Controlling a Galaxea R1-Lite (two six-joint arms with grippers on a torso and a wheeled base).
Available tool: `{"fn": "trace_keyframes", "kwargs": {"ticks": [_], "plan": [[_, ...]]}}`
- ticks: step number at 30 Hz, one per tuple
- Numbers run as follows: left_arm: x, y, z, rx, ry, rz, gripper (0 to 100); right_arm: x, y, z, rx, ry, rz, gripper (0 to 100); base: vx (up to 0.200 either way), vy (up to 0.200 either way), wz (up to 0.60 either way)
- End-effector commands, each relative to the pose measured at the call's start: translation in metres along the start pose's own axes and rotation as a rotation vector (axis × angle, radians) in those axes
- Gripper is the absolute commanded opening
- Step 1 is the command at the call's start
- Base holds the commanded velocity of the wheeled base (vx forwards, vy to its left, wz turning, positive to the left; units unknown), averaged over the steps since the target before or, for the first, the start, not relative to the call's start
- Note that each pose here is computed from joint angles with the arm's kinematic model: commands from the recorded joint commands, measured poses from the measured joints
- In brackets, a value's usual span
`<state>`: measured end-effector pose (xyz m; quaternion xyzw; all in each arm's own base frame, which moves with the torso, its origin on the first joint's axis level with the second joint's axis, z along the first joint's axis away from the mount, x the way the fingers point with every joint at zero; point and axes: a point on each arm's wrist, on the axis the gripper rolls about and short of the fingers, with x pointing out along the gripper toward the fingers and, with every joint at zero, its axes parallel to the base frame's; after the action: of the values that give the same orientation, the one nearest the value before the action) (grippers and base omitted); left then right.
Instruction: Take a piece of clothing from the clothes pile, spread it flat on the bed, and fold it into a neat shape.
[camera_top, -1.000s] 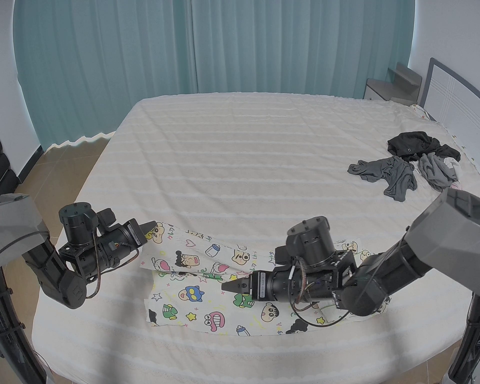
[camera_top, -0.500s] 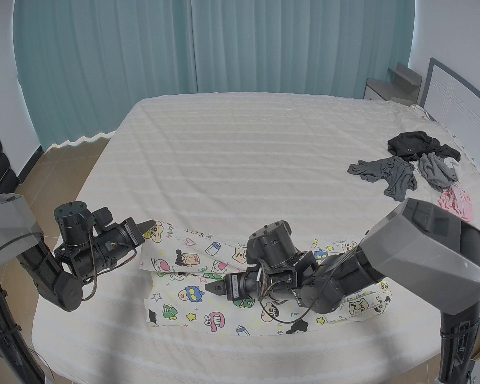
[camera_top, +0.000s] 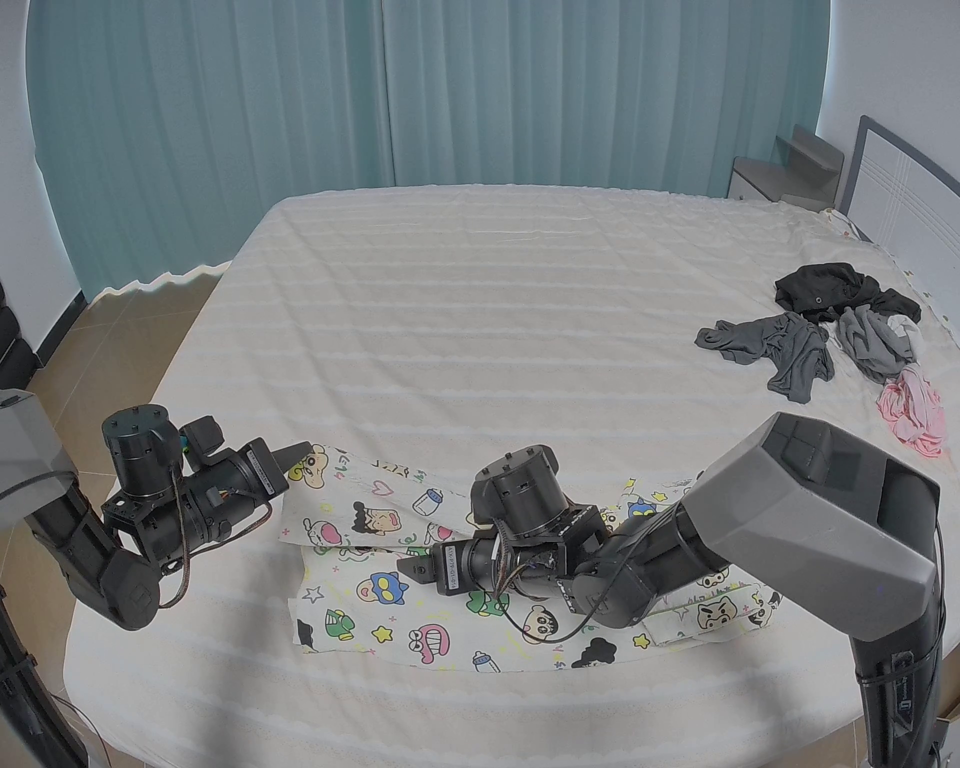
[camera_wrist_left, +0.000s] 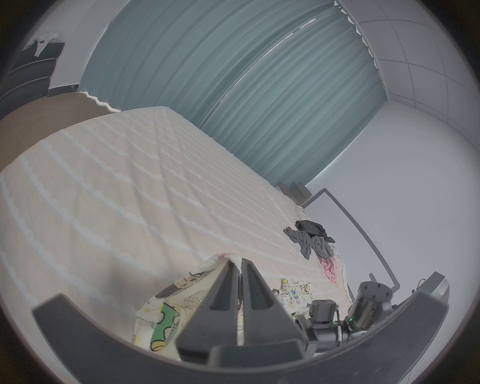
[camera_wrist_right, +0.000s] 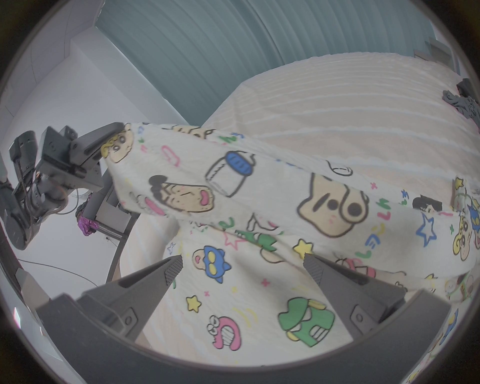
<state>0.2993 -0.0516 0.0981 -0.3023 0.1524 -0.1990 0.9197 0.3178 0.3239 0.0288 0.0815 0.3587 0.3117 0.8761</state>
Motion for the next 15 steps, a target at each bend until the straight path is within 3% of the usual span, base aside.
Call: {"fn": "trace_keyframes", "kwargs": {"ticks": [1,6,15], "plan": [[-0.006,-0.007,0.005,0.008,-0.018,-0.019,0,0.002,-0.009,-0.001,0.008,-0.009,-0.011,100,0.000,0.000,0.00],[-0.013,-0.012,0.006,0.012,-0.024,-0.027,0,0.010,-0.025,-0.004,0.008,-0.004,-0.037,100,0.000,0.000,0.00],[-0.014,-0.012,0.004,0.013,-0.015,-0.026,0,0.028,-0.028,-0.004,0.000,-0.071,-0.044,100,0.000,0.000,0.00]]}}
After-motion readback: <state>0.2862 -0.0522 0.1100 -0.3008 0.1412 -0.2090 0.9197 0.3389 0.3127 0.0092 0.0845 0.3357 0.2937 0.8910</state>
